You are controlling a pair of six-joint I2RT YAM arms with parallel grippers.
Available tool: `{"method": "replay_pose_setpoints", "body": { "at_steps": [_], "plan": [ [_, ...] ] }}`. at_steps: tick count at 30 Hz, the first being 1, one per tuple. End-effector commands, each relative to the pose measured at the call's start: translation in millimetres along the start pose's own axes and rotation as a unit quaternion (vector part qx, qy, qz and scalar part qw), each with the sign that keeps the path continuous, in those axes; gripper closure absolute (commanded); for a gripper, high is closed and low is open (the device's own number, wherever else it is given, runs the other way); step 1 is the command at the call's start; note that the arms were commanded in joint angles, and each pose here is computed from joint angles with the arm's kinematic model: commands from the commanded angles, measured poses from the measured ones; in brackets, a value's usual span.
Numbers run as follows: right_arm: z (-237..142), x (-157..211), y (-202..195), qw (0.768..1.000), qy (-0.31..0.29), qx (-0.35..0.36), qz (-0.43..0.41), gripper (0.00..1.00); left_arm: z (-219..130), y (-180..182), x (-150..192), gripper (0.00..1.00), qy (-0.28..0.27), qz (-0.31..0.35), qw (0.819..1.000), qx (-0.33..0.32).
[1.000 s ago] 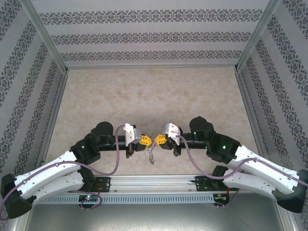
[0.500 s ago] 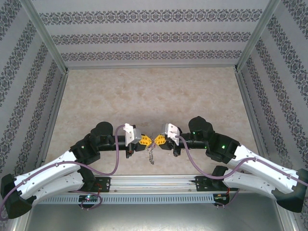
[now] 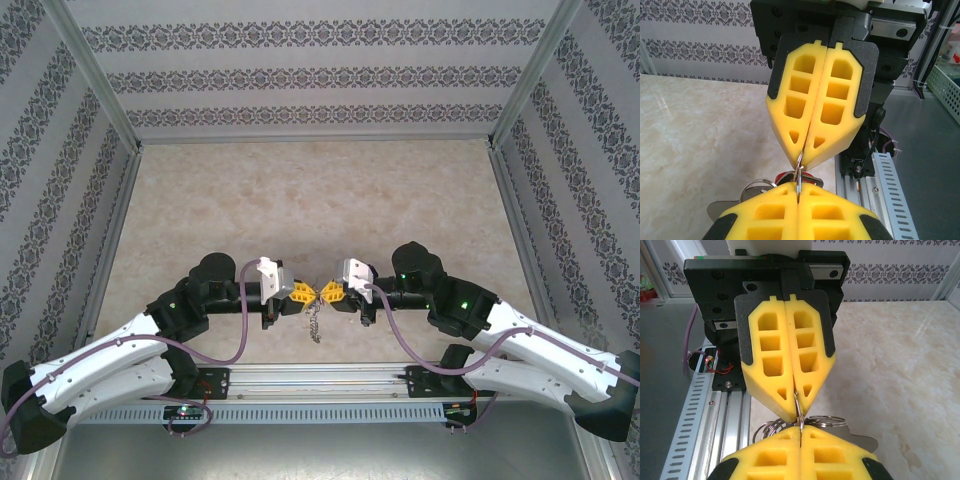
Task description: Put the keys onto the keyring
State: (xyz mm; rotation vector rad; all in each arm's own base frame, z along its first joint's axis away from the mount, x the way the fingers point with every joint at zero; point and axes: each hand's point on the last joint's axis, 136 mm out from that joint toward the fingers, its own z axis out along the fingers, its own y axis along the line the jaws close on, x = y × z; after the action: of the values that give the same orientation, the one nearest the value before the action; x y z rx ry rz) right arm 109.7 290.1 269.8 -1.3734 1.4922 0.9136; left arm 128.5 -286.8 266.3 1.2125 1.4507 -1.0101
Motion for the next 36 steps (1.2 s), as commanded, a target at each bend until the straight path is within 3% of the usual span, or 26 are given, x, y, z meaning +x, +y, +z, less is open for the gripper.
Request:
{"method": "replay_pose_setpoints", "body": {
  "at_steps": [1,36],
  "plan": [
    [-7.2,-16.4,12.7,0.999,-0.024,-0.023,-0.025,1.00,-0.5,-4.5,-16.8,1.00,-0.019,0.017,1.000,0.008],
    [-12.4,-15.9,17.8,0.999,-0.025,-0.024,-0.031,1.00,-0.5,-5.6,-17.9,1.00,-0.023,0.015,1.000,0.012]
  ]
}}
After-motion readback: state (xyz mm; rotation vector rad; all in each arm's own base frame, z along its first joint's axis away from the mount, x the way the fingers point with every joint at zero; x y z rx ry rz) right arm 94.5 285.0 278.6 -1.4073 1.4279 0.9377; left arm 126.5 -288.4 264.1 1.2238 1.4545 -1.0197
